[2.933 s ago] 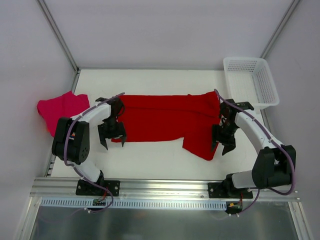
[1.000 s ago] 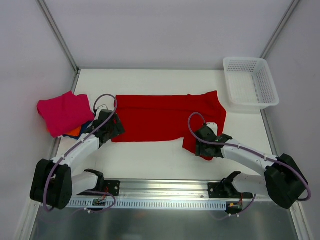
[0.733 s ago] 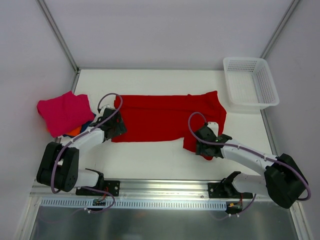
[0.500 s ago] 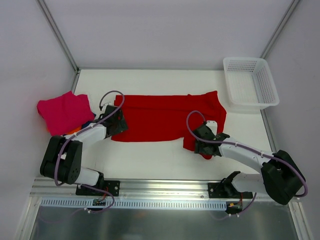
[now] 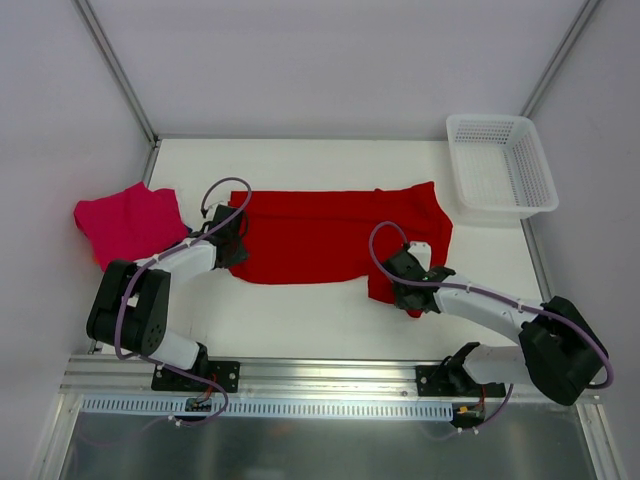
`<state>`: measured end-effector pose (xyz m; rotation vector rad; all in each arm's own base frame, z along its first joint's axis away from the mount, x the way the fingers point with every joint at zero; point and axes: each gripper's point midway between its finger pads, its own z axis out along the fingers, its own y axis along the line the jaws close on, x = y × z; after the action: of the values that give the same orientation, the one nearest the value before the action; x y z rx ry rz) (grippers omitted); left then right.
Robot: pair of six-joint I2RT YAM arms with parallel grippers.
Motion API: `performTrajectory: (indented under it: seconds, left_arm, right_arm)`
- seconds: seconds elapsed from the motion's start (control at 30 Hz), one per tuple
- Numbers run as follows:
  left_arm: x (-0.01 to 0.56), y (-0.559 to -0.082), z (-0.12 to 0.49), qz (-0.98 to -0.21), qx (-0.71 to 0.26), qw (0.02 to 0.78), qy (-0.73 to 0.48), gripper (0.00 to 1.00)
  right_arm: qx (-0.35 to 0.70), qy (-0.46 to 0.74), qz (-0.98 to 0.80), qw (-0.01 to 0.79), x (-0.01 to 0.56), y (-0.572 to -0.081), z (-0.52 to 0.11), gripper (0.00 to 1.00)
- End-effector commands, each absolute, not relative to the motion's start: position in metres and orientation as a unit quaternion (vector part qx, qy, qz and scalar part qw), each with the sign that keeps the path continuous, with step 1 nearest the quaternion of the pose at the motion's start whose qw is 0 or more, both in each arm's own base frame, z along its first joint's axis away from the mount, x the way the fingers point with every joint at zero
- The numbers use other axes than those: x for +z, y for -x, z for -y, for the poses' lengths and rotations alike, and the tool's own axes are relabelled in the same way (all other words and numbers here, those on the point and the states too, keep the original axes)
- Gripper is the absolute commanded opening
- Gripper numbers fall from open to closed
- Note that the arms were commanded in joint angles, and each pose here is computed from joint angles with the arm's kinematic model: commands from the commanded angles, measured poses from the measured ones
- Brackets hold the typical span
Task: Fold and stack the t-shirts
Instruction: Fold the tshirt
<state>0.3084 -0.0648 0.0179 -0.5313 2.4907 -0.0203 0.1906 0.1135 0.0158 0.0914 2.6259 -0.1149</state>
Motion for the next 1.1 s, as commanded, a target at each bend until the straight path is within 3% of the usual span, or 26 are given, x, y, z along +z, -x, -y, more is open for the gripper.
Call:
performTrajectory:
  seconds: [0.0, 0.03, 0.07, 0.33, 0.63, 1.07]
  left_arm:
    - [0.015, -0.294, 0.059, -0.940, 0.014, 0.273, 0.204, 0.14]
    - [0.015, -0.293, 0.058, -0.940, 0.016, 0.271, 0.205, 0.03]
    - [0.013, -0.288, 0.057, -0.942, 0.019, 0.265, 0.206, 0.00]
    - [0.033, -0.281, 0.050, -0.937, 0.033, 0.279, 0.206, 0.00]
    - [0.087, -0.316, 0.056, -0.923, 0.022, 0.326, 0.204, 0.02]
    - [0.061, -0.363, 0.061, -0.935, 0.068, 0.286, 0.201, 0.02]
  right_arm:
    - [-0.060, -0.033, -0.969, 0.236, 0.013, -0.182, -0.108, 0.12]
    - [-0.060, -0.033, -0.970, 0.234, 0.012, -0.181, -0.108, 0.01]
    - [-0.061, -0.033, -0.970, 0.235, 0.012, -0.181, -0.108, 0.01]
    - [-0.070, -0.030, -0.965, 0.249, 0.021, -0.189, -0.112, 0.01]
    - [-0.108, -0.015, -0.937, 0.332, 0.094, -0.241, -0.121, 0.00]
    - [-0.180, -0.008, -0.926, 0.332, 0.105, -0.330, -0.120, 0.01]
